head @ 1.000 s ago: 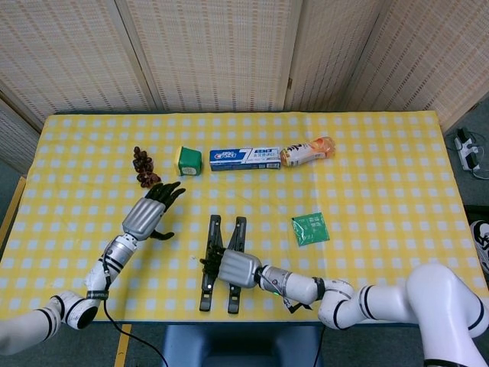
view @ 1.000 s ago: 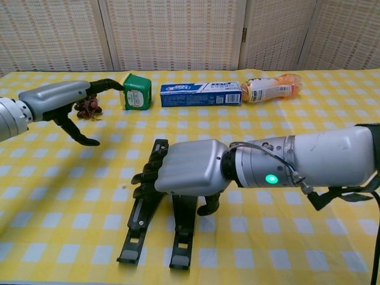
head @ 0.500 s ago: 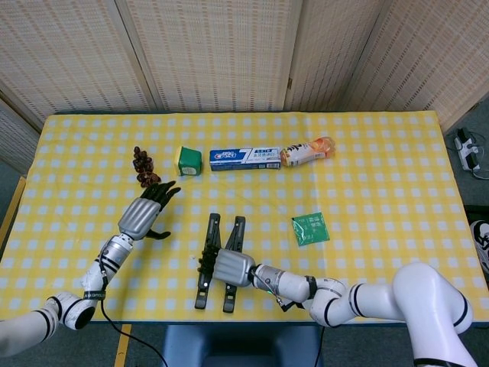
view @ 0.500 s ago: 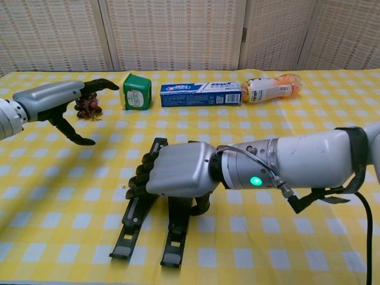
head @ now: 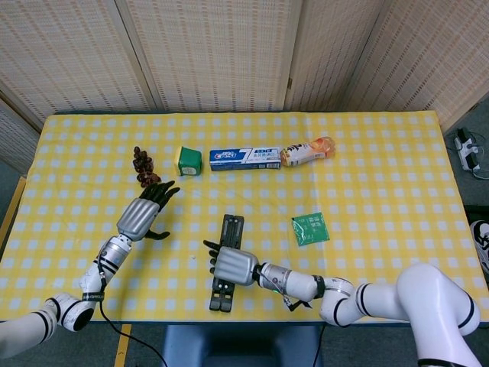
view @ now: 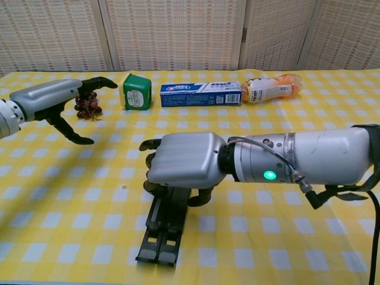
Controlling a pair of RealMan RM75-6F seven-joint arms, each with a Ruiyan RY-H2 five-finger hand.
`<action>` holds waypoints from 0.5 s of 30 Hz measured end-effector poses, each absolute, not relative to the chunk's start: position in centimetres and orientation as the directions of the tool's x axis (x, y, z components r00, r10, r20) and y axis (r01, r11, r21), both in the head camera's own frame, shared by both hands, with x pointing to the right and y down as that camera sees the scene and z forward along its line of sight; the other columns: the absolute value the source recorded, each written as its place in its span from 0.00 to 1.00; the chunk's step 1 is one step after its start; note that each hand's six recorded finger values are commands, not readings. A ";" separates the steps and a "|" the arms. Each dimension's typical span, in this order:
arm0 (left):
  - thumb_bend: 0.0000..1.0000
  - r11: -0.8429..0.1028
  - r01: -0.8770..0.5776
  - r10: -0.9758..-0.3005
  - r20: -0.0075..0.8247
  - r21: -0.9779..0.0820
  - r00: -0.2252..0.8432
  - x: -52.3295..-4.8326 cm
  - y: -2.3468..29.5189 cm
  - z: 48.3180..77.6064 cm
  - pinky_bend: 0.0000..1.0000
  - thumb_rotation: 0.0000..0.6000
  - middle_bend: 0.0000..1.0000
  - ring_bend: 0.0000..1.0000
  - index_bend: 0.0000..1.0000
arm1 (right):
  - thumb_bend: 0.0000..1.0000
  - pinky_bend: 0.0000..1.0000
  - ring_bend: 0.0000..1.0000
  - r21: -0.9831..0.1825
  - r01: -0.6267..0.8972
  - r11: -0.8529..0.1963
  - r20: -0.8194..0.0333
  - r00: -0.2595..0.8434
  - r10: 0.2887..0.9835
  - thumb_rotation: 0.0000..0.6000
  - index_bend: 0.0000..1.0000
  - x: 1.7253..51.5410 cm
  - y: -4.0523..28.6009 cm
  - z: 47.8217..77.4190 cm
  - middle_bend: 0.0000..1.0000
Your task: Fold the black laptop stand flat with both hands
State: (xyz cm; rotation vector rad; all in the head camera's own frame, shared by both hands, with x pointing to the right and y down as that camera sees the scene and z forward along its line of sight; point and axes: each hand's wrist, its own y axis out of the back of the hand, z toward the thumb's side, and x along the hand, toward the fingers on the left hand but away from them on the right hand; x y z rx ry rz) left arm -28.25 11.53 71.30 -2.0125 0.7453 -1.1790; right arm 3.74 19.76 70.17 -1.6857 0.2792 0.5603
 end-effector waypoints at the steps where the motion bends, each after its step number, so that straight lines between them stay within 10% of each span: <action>1: 0.19 -0.603 -0.134 -0.752 0.503 -0.786 0.426 -28.2 11.5 71.2 0.00 1.00 0.00 0.00 0.00 | 0.31 0.00 0.10 -0.853 -0.481 -0.201 -0.510 0.850 0.129 1.00 0.10 3.9 19.7 70.2 0.16; 15: 0.21 -0.553 -0.107 -0.789 0.479 -0.826 0.385 -30.2 10.5 68.8 0.00 1.00 0.00 0.00 0.00 | 0.32 0.00 0.07 -0.898 -0.328 -0.293 -0.428 0.805 0.411 1.00 0.00 10.8 15.9 65.6 0.07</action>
